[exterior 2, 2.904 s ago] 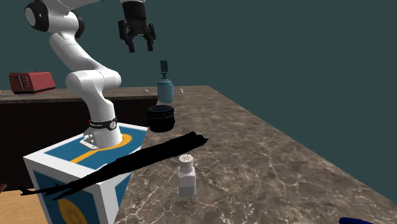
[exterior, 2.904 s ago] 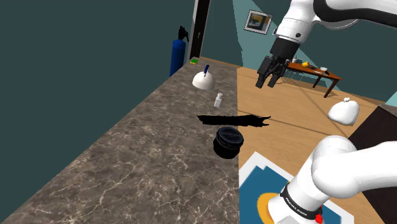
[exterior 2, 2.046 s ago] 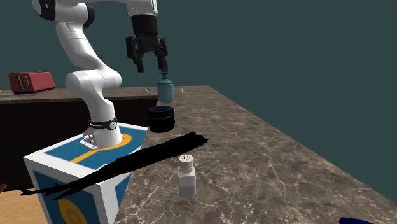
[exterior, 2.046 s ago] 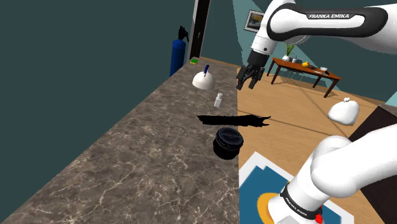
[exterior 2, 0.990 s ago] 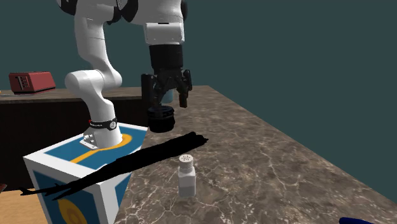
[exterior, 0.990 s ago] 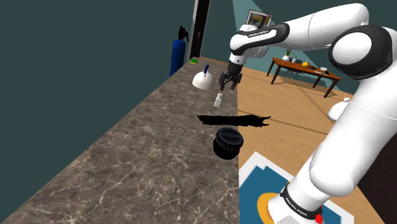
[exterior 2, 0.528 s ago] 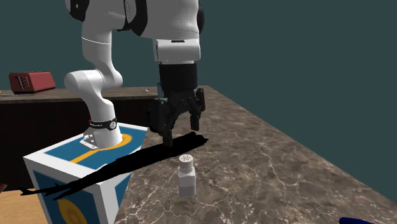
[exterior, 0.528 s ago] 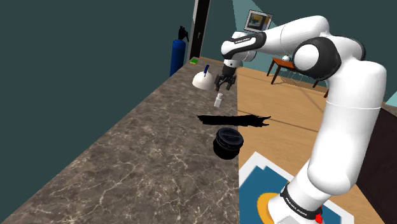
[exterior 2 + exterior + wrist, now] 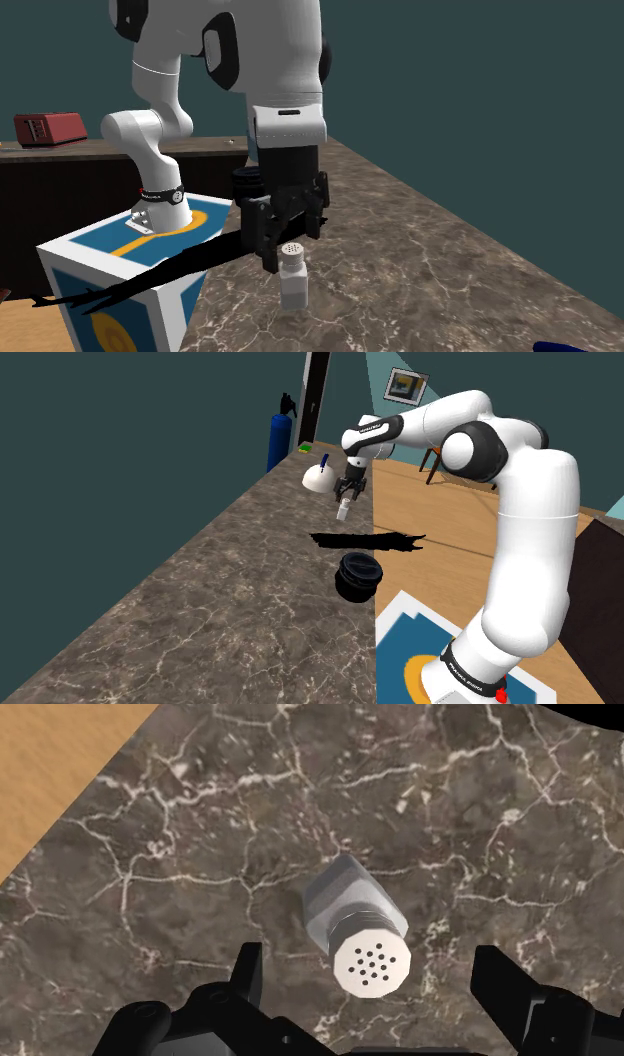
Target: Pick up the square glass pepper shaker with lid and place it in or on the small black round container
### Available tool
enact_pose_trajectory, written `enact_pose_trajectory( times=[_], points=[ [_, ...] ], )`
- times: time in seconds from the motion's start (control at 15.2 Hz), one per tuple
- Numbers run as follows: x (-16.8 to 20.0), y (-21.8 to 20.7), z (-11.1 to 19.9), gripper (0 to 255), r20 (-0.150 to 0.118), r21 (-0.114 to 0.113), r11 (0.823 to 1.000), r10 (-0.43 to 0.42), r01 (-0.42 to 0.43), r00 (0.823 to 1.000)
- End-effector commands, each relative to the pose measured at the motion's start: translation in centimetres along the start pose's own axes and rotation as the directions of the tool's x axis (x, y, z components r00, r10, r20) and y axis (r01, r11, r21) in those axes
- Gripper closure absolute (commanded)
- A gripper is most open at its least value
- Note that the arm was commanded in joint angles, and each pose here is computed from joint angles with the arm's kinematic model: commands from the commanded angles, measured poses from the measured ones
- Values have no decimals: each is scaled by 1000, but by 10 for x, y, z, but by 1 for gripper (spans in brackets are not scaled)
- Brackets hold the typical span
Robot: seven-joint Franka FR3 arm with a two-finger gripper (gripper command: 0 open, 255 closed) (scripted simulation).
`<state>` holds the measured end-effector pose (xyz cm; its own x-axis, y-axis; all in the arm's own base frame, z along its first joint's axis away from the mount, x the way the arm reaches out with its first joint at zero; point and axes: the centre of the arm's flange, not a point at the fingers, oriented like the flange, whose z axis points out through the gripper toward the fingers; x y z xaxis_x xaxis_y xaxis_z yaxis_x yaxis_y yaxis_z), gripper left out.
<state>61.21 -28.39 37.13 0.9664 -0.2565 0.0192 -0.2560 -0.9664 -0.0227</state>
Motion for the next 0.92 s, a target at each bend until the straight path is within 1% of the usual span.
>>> enact_pose_trajectory(
  times=[0.0,0.53,0.59,0.86],
  points=[
    [0,0,8,0,-1,0,1000,0,0,1000],
    [0,0,8,0,-1,0,1000,0,0,1000],
    [0,0,8,255,-1,0,1000,0,0,1000],
    [0,0,8,255,-1,0,1000,0,0,1000]
  ],
)
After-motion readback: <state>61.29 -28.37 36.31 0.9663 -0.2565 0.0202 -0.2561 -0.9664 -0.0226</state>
